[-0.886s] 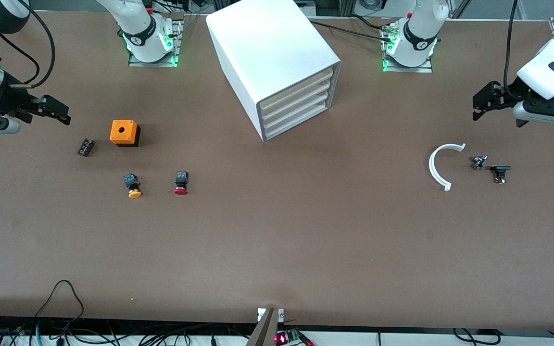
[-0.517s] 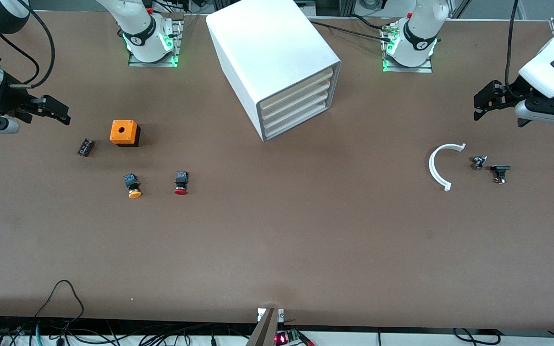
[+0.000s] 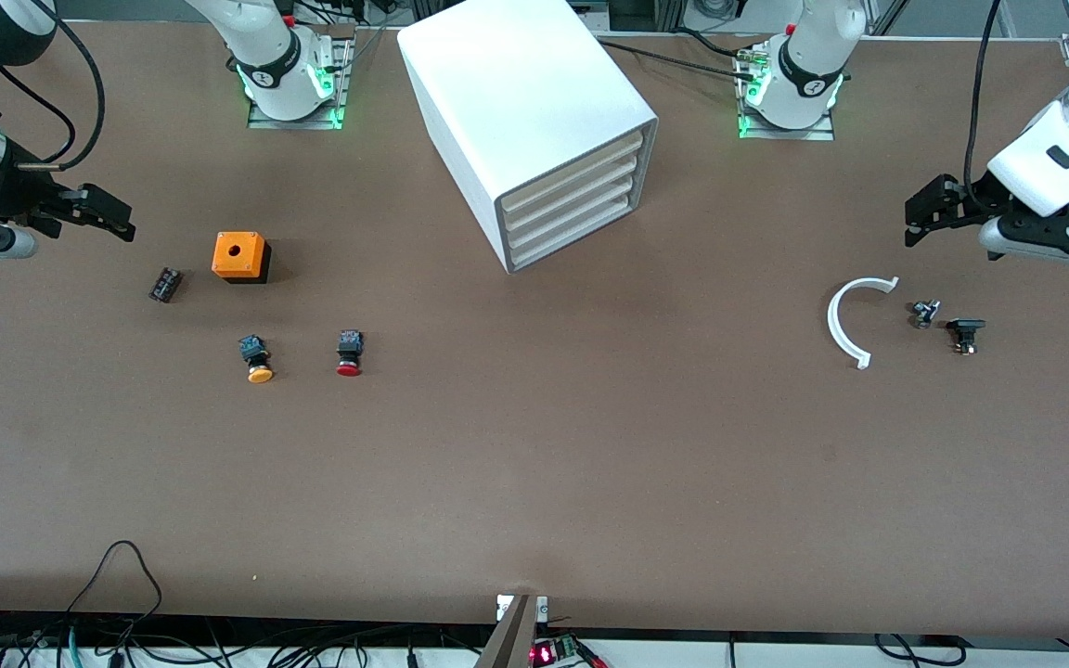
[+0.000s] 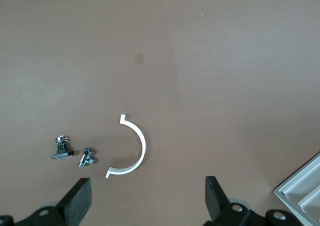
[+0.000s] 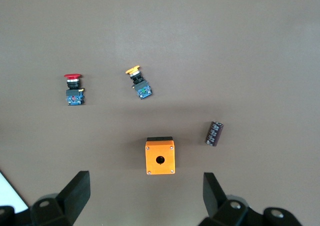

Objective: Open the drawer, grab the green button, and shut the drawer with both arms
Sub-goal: 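Move the left gripper toward the white cabinet's drawer handle, then grasp the drawer handle of the white cabinet with the left gripper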

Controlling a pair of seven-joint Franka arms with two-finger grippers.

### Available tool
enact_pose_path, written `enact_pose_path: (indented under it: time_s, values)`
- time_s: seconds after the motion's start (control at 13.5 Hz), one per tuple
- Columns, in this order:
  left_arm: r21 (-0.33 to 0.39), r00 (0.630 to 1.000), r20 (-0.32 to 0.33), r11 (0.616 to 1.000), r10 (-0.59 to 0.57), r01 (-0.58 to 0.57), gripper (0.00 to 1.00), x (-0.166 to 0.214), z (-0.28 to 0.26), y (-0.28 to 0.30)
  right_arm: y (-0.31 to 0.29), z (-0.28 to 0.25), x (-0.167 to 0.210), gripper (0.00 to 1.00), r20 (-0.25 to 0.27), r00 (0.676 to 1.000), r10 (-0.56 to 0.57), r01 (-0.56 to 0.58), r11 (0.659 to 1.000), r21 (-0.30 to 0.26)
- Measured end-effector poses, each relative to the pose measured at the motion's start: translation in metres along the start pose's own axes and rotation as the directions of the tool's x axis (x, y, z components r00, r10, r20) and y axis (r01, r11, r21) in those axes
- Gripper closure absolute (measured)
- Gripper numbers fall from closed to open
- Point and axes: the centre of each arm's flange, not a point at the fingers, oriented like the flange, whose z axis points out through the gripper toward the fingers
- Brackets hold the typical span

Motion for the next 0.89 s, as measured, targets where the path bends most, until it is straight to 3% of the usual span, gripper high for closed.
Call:
enact_pose_path:
  time_s: [0.22,0.44,0.66,0.89]
  values:
    - [-0.01,0.999,0.044,1.0,0.01,-0.01,0.0,0.01,0.025,0.003,0.0,0.001,0.0,0.0,0.0,1.0,0.0,0.0,1.0,0.0]
    - [-0.062,0.991,0.135,0.998,0.014,-0.005,0.0,0.026,0.077,0.003,0.0,0.002,0.001,0.0,0.002,1.0,0.001,-0.001,1.0,0.0]
    - [-0.274,0.967,0.256,0.959,-0.004,0.076,0.0,0.034,0.154,0.019,0.001,0.002,0.001,0.0,-0.002,1.0,0.001,-0.001,1.0,0.001]
    - [-0.476,0.931,0.365,0.862,0.012,0.175,0.0,0.023,0.252,0.039,0.001,0.002,0.002,0.0,-0.003,1.0,0.002,-0.002,1.0,0.001]
